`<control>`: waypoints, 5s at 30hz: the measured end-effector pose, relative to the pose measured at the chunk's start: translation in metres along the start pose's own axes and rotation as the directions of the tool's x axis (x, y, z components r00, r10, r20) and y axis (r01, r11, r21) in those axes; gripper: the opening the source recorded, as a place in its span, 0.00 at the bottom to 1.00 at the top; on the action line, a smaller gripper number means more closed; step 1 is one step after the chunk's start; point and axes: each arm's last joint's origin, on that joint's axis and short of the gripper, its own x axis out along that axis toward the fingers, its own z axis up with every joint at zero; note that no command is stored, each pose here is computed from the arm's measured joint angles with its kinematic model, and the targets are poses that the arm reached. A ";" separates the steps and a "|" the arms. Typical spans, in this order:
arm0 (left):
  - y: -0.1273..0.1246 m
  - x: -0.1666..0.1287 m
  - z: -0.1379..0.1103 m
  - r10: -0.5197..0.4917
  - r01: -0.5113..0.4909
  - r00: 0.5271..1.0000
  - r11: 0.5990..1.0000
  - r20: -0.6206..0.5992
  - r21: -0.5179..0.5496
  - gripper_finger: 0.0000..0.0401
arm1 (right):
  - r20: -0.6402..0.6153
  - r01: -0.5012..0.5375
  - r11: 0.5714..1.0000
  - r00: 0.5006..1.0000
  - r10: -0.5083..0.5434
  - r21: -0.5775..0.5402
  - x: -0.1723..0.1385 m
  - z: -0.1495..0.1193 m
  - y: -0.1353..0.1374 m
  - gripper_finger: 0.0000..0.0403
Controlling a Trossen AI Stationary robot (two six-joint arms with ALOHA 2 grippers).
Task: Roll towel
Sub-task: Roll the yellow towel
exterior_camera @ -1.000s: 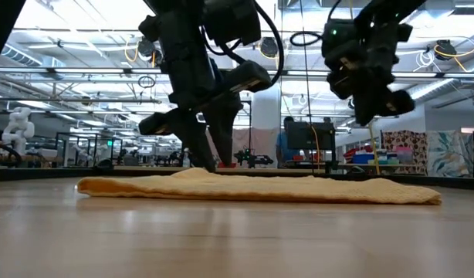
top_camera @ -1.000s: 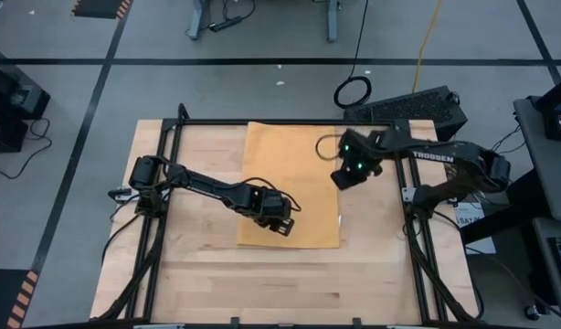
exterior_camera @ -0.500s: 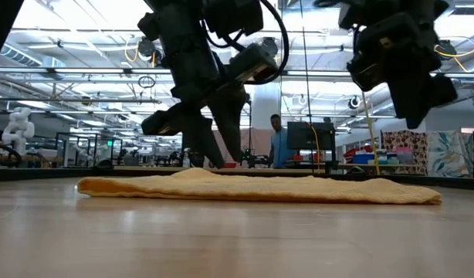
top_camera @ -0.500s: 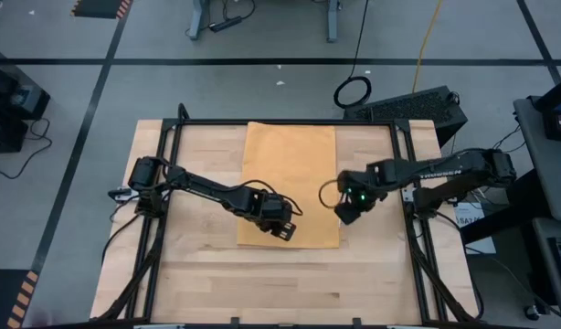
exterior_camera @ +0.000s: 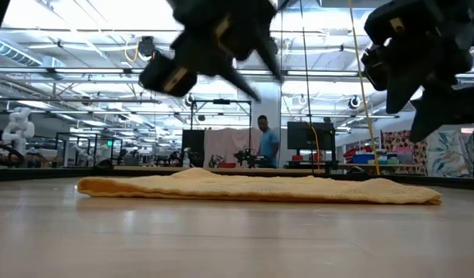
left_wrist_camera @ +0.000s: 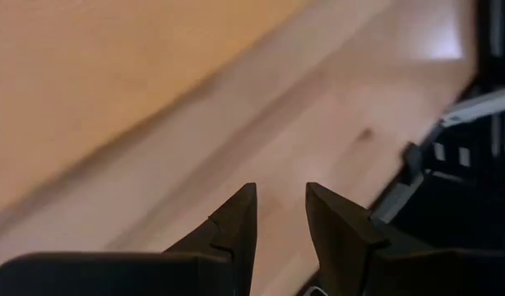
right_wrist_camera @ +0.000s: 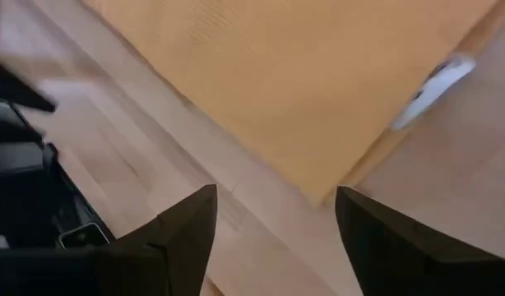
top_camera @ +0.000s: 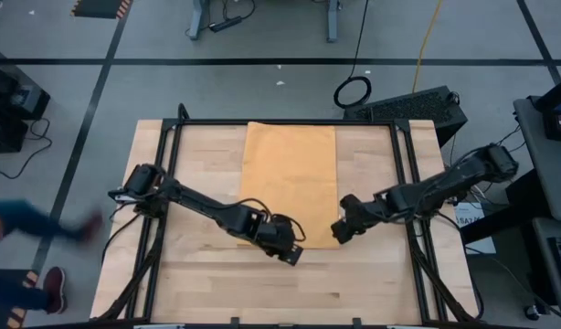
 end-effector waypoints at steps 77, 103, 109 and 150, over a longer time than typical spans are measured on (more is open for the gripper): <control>-0.032 0.020 -0.028 -0.195 -0.227 0.838 0.725 0.509 0.651 0.58 | 0.164 -0.217 0.867 0.974 0.159 0.449 0.051 -0.036 0.005 0.00; -0.006 0.098 -0.041 -0.162 -0.494 0.727 0.551 0.668 0.672 0.65 | 0.202 -0.306 0.820 0.951 0.235 0.484 0.046 -0.028 0.021 0.00; -0.008 0.097 -0.027 -0.172 -0.458 0.748 0.565 0.641 0.687 0.46 | 0.207 -0.318 0.807 0.947 0.246 0.497 0.046 -0.028 0.022 0.00; -0.039 0.049 -0.064 -0.313 -0.083 0.810 0.775 0.495 0.626 0.00 | -0.138 -0.382 0.446 0.862 0.488 -0.810 -0.034 -0.040 0.036 0.57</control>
